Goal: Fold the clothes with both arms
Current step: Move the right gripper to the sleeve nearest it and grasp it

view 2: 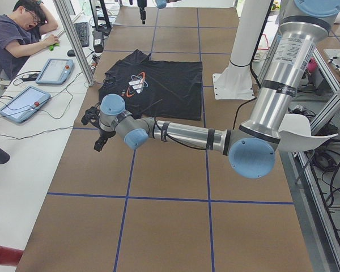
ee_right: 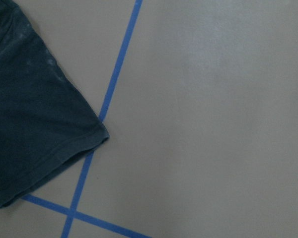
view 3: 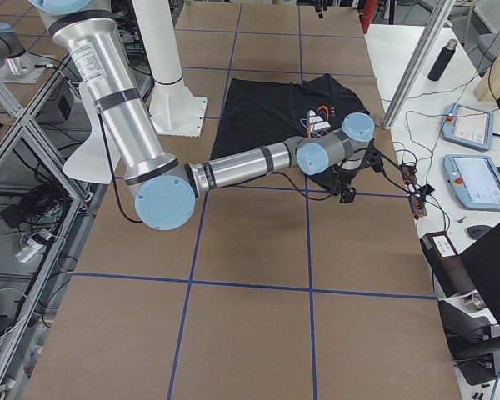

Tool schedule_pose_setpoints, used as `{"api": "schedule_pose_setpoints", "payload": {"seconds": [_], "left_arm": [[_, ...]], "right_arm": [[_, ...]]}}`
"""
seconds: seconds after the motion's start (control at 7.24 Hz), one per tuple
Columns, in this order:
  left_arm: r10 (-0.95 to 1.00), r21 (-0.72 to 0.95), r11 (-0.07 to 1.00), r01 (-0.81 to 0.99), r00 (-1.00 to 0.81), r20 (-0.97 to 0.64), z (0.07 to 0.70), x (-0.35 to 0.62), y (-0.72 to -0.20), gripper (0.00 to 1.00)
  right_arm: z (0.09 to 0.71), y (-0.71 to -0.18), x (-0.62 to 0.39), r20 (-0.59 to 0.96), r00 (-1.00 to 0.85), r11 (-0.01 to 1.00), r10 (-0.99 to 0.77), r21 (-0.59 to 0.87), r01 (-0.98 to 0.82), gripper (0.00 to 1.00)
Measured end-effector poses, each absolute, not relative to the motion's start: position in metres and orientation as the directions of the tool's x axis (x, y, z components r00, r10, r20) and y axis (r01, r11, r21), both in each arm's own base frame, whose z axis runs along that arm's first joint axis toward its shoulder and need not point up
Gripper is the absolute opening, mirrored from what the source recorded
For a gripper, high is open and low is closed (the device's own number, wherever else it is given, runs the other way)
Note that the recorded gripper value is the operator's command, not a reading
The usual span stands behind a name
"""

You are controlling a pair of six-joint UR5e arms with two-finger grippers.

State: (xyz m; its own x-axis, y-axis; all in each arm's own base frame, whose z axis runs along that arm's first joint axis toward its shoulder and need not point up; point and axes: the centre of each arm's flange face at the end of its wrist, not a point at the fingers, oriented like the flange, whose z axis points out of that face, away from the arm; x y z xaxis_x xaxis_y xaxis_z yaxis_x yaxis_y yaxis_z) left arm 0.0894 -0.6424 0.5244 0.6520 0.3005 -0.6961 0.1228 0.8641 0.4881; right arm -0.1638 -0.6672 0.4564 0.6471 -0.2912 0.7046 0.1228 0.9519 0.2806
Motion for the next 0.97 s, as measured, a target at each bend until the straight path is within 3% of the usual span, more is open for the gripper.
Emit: {"api": "schedule_pose_setpoints", "payload": {"seconds": [0.41,0.97], "left_arm": [[0.258,0.468,0.862,0.192,0.630,-0.733,0.539,0.108,-0.649,1.00],[0.257,0.468,0.861,0.197,0.626,-0.736,0.537,0.110,-0.651,1.00]], "right_arm": [[0.483,-0.680,-0.241,0.721,0.638,0.939,-0.271,0.343,0.011,0.98],[0.513,-0.685,-0.311,0.759,0.601,0.934,-0.250,0.353,-0.057,0.80]]}}
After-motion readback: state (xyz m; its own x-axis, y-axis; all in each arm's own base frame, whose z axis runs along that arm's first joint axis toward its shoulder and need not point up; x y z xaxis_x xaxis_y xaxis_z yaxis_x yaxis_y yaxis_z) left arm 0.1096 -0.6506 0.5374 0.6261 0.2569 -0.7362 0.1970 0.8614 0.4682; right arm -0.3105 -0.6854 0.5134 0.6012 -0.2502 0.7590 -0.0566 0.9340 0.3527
